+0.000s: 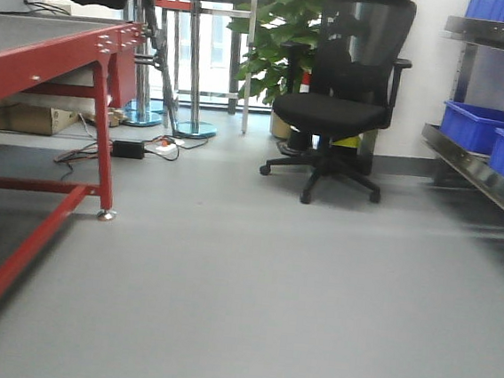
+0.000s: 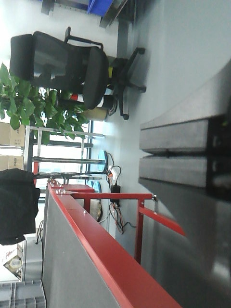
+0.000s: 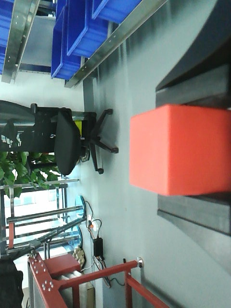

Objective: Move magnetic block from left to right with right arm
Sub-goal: 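Drive the base past the red-framed table holding the cube, then turn the base toward the office chair and plant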

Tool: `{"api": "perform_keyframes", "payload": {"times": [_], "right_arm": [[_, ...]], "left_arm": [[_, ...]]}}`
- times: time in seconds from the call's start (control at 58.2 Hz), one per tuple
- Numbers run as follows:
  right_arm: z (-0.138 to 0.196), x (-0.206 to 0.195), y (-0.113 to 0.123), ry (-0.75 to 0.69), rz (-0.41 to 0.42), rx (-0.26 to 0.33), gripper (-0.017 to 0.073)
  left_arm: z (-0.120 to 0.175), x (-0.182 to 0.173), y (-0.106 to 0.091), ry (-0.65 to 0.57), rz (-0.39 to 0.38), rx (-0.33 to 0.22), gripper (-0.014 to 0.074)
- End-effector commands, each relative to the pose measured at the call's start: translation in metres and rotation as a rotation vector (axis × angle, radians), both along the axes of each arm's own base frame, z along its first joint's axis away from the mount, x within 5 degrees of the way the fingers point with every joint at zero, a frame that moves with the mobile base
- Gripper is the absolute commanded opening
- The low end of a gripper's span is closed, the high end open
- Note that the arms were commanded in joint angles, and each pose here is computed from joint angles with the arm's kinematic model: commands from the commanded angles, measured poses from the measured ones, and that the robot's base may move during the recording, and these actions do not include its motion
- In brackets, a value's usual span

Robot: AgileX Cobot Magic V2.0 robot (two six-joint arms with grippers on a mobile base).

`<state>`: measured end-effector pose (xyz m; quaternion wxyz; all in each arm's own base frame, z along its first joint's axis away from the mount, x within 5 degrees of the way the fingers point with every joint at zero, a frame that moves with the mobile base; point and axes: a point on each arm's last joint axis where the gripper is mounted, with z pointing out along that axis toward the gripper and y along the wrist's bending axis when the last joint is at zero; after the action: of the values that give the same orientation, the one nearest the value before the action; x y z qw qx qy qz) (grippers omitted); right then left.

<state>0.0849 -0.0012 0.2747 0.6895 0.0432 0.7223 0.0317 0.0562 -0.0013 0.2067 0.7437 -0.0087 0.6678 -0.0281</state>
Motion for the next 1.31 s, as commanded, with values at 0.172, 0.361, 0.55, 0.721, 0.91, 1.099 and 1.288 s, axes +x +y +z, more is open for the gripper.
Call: {"api": "perform_keyframes", "payload": {"times": [0.172,0.361,0.55,0.721,0.91,1.099,1.288], "right_arm": [[0.017,-0.0001,-0.0002,-0.109,-0.003,-0.015,0.0252],[0.017,-0.0001,-0.0002,-0.109,-0.003,-0.015,0.0252],[0.017,-0.0001,-0.0002,-0.109,-0.003,-0.015,0.0252],[0.017,-0.0001,-0.0002,-0.109,-0.003,-0.015,0.0252],[0.017,-0.0001,-0.0002,-0.109,-0.003,-0.015,0.0252],[0.0165,-0.0001,0.0005,-0.103,0.006,-0.015,0.0252],[0.0165,-0.0001,0.0005,-0.103,0.006,-0.015,0.0252]], "left_arm": [[0.0058,-0.0018,0.001,-0.09,0.009,-0.01,-0.0126],[0.0058,-0.0018,0.001,-0.09,0.009,-0.01,-0.0126],[0.0058,-0.0018,0.001,-0.09,0.009,-0.01,-0.0126],[0.0058,-0.0018,0.001,-0.09,0.009,-0.01,-0.0126],[0.0057,-0.0017,0.0009,-0.089,0.009,-0.01,-0.0126],[0.0056,-0.0015,0.0009,-0.087,0.009,-0.01,-0.0126],[0.0056,-0.0015,0.0009,-0.087,0.009,-0.01,-0.0126]]}}
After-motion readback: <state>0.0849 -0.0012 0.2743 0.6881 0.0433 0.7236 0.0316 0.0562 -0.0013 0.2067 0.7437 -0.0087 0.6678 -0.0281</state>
